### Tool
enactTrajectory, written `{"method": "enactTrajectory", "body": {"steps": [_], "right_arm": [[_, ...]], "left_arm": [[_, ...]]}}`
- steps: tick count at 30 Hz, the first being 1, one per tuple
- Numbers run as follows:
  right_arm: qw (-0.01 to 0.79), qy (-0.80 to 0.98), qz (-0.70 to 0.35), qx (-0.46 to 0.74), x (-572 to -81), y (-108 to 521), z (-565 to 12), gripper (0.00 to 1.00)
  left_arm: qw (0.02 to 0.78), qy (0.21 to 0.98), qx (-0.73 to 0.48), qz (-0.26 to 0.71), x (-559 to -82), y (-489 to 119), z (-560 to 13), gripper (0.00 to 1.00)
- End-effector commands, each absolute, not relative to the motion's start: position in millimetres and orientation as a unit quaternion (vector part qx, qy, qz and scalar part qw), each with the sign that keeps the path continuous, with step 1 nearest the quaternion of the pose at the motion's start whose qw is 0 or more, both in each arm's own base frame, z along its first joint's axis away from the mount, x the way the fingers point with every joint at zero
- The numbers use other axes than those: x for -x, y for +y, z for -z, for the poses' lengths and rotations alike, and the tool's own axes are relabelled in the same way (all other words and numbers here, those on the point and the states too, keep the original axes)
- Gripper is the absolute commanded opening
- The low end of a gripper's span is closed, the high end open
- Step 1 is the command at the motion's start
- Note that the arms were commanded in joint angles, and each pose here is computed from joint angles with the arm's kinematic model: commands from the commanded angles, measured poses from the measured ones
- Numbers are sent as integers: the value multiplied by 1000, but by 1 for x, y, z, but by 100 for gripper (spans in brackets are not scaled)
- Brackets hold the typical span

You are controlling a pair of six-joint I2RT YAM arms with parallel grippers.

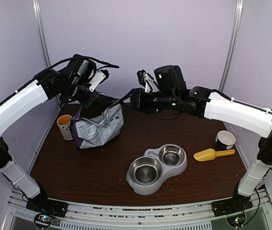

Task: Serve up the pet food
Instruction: Open the seal of the pet food bag.

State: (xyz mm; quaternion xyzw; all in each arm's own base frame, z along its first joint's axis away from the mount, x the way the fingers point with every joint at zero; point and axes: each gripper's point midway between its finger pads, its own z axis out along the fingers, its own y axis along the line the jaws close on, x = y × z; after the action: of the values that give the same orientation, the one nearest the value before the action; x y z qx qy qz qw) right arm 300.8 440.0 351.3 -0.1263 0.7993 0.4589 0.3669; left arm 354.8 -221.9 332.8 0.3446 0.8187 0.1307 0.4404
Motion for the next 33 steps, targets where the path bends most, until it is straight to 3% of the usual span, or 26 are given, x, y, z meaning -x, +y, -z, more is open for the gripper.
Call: {"method": "enactTrajectory", "body": {"steps": [1,9,14,33], "right_arm": [[390,781,-475,113,-294,430,-356,49],[381,799,-453,109,-270,425,-309,63],[383,780,-484,98,-253,433,-310,66],[389,829,-401,11,-264,445,-269,65]], "left_arm": [[572,780,-253,-9,-356,-242,-412,0],[519,802,-276,108,-343,-282,-356,0],[507,803,-276,150,-328,-286,-351,0],[463,799,-279,264,-261,-313,-322,0]]}}
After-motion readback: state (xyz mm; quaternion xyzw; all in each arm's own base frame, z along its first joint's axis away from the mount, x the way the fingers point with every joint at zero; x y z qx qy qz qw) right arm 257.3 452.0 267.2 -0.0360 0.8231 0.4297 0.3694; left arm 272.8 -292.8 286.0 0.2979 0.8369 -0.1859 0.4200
